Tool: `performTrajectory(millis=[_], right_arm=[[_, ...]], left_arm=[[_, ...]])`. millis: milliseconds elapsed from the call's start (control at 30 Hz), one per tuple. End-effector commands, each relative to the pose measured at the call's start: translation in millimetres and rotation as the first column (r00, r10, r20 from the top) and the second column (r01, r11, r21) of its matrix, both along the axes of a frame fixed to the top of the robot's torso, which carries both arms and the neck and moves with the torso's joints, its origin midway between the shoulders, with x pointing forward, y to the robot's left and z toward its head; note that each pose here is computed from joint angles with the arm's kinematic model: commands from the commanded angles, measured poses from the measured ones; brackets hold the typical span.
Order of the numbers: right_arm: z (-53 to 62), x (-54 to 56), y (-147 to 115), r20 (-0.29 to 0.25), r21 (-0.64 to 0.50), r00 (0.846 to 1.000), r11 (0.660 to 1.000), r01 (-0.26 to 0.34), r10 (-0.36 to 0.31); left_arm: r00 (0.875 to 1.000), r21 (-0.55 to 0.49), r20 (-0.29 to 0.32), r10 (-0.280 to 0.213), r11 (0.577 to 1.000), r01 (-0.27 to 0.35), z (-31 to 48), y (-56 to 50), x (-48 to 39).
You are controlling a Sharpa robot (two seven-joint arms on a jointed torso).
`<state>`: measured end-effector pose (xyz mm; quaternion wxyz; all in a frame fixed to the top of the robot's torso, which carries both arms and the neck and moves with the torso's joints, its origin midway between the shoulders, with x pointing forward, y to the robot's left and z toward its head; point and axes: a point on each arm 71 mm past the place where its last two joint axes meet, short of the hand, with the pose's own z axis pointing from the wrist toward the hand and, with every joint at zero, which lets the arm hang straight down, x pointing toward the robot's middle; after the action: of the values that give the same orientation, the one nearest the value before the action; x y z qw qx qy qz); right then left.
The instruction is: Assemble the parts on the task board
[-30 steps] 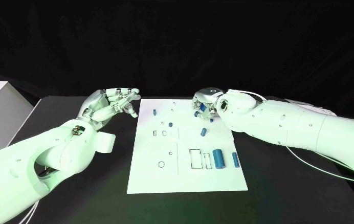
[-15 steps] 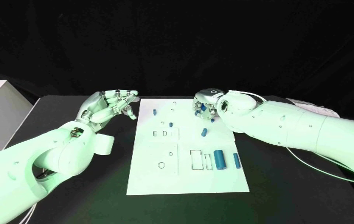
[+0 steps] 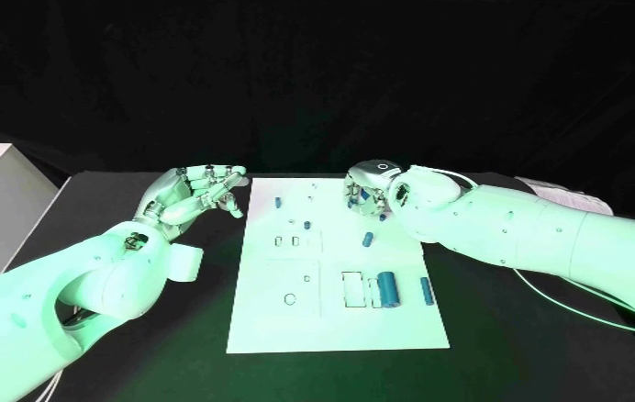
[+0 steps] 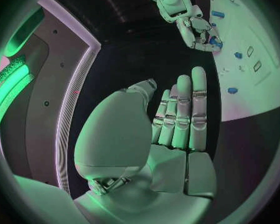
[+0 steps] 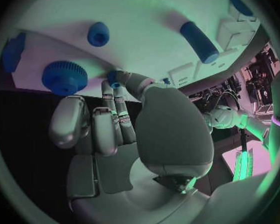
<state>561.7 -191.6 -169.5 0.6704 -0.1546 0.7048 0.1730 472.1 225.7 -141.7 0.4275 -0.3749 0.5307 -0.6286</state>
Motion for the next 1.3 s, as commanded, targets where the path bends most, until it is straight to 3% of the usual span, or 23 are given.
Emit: performTrajectory(millis=[33, 367, 867, 1300], right_arm=[[5.7, -2.6, 1.4, 0.083, 0.065, 0.996, 0.998, 0.011, -0.017], [15.8, -3.7, 9.3, 0.157, 0.134, 0.985, 0.990, 0.051, -0.072], [24.4, -0.8, 33.4, 0.213, 0.158, 0.973, 0.986, 0.055, -0.088], [24.2, 9.5, 53.0, 0.207, 0.124, 0.976, 0.991, 0.049, -0.074]], left_arm=[[1.000, -0.001, 0.005, -0.018, 1.000, 0.018, 0.8, -1.2, -0.3], [1.000, 0.002, 0.003, -0.014, 1.000, 0.014, 0.4, 0.4, 0.2], [1.000, 0.006, 0.001, -0.007, 1.000, 0.007, -0.3, 2.8, 1.1], [1.000, 0.007, 0.003, -0.015, 1.000, 0.015, -0.1, 0.1, 0.8]])
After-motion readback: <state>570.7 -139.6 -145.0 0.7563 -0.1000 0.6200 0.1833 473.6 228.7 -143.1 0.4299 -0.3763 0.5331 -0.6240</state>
